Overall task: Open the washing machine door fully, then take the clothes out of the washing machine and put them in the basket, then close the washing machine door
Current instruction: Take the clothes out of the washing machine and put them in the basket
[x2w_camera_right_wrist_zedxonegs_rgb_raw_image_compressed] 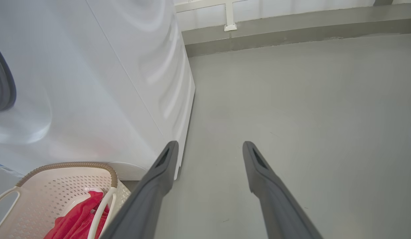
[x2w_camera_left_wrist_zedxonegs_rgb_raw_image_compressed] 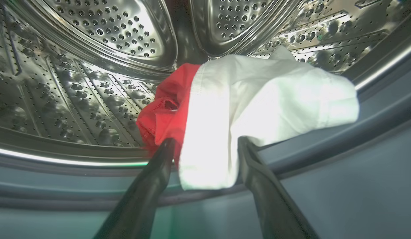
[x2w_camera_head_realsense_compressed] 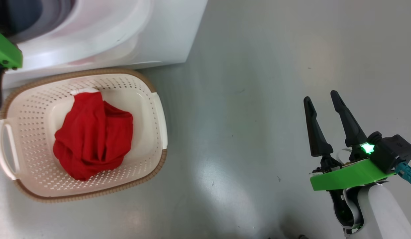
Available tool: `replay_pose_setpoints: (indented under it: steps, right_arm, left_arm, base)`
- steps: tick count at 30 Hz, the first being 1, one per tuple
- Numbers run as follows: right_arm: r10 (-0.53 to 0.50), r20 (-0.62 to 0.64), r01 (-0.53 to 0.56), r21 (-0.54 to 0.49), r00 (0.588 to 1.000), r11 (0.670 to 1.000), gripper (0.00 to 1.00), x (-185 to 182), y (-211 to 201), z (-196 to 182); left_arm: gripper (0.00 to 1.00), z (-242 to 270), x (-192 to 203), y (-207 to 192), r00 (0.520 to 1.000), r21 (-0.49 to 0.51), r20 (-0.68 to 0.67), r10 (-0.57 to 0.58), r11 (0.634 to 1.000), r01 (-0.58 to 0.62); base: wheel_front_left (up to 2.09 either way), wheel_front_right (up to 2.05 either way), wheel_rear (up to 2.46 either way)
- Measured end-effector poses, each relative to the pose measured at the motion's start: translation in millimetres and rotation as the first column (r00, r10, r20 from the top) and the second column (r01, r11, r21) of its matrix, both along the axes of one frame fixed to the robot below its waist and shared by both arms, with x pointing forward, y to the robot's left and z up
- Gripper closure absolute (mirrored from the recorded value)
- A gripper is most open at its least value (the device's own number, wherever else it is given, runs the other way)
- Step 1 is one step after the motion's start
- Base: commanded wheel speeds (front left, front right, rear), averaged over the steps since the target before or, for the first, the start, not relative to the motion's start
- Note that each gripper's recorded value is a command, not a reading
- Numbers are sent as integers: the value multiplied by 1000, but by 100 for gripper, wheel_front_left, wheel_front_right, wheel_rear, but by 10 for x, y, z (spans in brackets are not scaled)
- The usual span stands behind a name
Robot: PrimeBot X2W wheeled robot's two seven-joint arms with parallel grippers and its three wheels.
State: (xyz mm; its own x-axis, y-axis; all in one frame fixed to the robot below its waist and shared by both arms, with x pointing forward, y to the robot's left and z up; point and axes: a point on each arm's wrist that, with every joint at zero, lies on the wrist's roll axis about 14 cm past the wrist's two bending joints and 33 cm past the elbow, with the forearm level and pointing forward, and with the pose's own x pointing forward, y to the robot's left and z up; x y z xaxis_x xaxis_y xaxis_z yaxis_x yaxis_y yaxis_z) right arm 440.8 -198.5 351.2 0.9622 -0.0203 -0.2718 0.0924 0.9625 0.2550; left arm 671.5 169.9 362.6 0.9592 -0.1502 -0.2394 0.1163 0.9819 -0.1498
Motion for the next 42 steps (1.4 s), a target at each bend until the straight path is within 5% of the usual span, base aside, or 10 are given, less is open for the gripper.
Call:
replay_pose_setpoints:
  steps: [2,3,6,22,28,42]
  right_arm:
    - [-4,-5,4,-3,1000,1000,0,-9,-17,-15]
    - [-5,-8,5,-5,1000,1000,0,-14,-25,-23]
    - [-14,-13,14,-3,1000,1000,0,-27,-49,-36]
    - [1,7,-1,10,1000,1000,0,26,18,9]
    - [16,38,-17,15,999,1000,0,71,81,112]
    - [68,80,-70,25,994,997,0,158,283,239]
  left_arm:
    - [0,-52,19,-2,1000,4,-12,-1,1000,1]
    - [14,-73,25,-13,1000,5,-16,-3,1000,3]
    - [100,-71,65,-29,1000,-7,-13,-2,1000,2]
    - [100,426,99,94,988,-95,137,68,994,-56]
    - [100,679,-124,195,966,-202,206,155,973,-113]
    - [100,1202,-818,455,904,-221,363,227,963,-154]
  base:
    - [0,0,0]
    - [0,0,0]
    - [0,0,0]
    - [0,0,0]
    - [0,0,0]
    - [0,0,0]
